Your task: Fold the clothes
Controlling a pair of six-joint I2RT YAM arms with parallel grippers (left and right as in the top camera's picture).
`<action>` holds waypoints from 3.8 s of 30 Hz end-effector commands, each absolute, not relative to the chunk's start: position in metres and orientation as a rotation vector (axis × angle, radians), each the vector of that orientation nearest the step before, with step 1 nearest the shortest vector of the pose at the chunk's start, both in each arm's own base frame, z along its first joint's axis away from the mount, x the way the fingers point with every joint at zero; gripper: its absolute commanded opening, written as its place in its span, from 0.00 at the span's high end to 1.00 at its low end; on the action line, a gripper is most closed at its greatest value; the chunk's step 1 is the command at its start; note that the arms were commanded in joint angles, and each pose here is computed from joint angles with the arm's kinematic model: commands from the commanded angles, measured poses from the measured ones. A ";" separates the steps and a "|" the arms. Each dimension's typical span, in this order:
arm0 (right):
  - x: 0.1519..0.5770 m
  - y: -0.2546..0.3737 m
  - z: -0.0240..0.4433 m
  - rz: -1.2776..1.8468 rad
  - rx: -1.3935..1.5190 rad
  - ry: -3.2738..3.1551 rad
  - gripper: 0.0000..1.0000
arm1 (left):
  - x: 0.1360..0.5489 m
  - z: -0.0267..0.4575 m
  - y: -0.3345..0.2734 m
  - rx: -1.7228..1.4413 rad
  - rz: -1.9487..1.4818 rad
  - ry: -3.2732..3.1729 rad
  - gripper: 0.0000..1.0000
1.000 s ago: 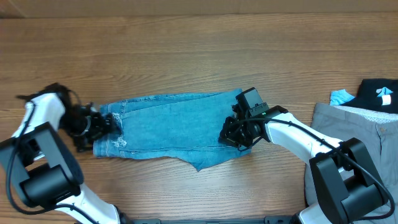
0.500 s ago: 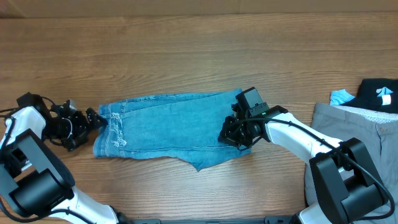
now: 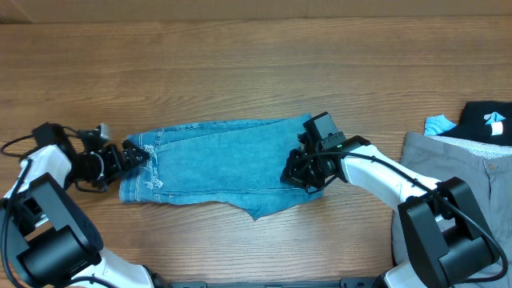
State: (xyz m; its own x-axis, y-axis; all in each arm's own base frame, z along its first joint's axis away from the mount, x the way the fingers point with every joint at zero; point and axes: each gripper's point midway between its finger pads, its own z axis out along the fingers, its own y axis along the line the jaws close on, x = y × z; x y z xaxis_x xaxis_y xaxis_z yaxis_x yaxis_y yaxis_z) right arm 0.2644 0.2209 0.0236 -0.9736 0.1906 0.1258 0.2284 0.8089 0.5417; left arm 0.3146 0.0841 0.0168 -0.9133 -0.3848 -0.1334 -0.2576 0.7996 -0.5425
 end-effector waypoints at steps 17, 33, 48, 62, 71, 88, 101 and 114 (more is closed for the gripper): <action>0.267 0.221 0.031 -0.915 -0.329 -2.946 0.96 | 0.271 -0.052 0.029 -0.347 -0.914 3.017 0.40; 0.265 0.223 0.038 -0.949 -0.301 -2.937 0.96 | 0.284 0.019 0.063 -0.584 -0.955 3.005 0.96; 0.285 0.225 0.091 -1.036 -0.207 -3.062 0.96 | 0.320 0.221 0.035 -0.228 -0.551 2.886 0.96; 0.291 0.190 0.078 -0.859 -0.357 -3.110 0.94 | 0.338 0.113 -0.155 0.076 -0.452 3.124 0.42; 0.292 0.181 0.075 -0.825 -0.323 -3.129 0.72 | 0.331 0.139 -0.125 0.082 -0.265 3.190 0.29; 0.299 0.243 0.105 -1.206 0.182 -3.140 0.47 | 0.326 0.155 -0.055 -0.119 -0.126 3.254 0.20; 0.246 0.205 0.040 -0.547 -0.273 -3.120 0.96 | 0.275 0.067 -0.055 -0.157 -0.154 3.444 0.25; 0.269 0.186 0.073 -0.662 -0.201 -3.134 0.77 | 0.226 0.026 -0.044 -0.166 -0.064 3.572 0.40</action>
State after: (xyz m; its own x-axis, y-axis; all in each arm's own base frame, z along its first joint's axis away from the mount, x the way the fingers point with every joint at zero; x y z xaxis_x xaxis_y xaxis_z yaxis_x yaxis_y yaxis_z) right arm 0.2422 0.1826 0.0419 -0.9764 0.2093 0.0536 0.2154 0.9249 0.3132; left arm 0.2327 -0.0475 0.0216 -0.9093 -0.0956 0.4051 -0.1166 0.9928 -0.0274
